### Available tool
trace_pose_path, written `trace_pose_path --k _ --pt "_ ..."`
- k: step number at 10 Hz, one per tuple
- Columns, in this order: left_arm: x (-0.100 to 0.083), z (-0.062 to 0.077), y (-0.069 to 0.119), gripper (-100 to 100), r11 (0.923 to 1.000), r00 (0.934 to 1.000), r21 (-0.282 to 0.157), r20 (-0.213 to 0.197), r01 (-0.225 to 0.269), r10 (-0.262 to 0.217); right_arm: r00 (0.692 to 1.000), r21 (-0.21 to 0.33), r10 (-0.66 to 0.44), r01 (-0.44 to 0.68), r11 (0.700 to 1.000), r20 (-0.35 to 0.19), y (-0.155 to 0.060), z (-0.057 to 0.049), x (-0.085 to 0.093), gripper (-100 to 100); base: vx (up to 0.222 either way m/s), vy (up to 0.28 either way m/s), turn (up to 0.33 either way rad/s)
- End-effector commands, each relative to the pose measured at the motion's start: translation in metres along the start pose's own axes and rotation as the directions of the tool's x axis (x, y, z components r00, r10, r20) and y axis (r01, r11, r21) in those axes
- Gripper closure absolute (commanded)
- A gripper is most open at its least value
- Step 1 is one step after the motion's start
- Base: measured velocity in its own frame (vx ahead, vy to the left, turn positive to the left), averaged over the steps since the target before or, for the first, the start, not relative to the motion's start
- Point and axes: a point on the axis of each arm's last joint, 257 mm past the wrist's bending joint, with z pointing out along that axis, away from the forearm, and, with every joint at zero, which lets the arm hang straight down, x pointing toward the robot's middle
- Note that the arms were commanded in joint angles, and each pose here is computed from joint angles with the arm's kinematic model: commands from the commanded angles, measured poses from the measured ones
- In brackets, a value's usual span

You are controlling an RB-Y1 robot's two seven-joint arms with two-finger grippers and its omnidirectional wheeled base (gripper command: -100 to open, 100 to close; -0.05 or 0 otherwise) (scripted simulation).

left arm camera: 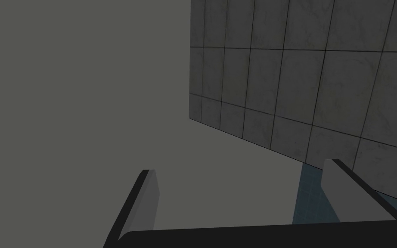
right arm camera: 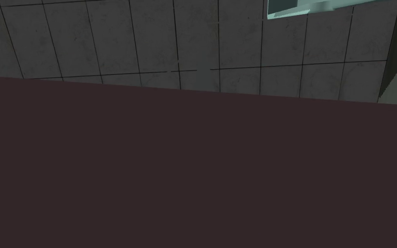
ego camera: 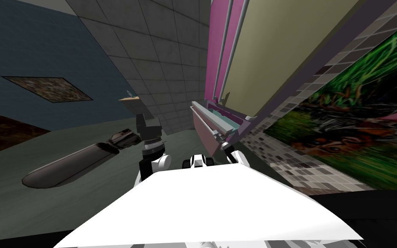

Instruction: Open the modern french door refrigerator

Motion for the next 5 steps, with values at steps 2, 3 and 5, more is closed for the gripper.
trace_pose_path --k 2,3,5 --pt "0.000 0.000 0.000 0 1.0000 1.0000 0.000 0.000 0.000 0.000 1.000 0.003 -0.001 0.002 1.000 -0.016 -0.022 0.008 0.017 -100 -0.043 0.034 0.033" --pt "0.000 0.000 0.000 0 1.0000 1.0000 0.000 0.000 0.000 0.000 1.000 0.006 0.000 0.000 1.000 -0.020 -0.029 0.011 0.021 -100 -0.045 0.045 0.032" --pt "0.000 0.000 0.000 0 1.0000 1.0000 0.000 0.000 0.000 0.000 1.000 -0.008 0.002 -0.002 1.000 -0.028 -0.024 0.008 0.025 -100 -0.026 0.020 0.023"
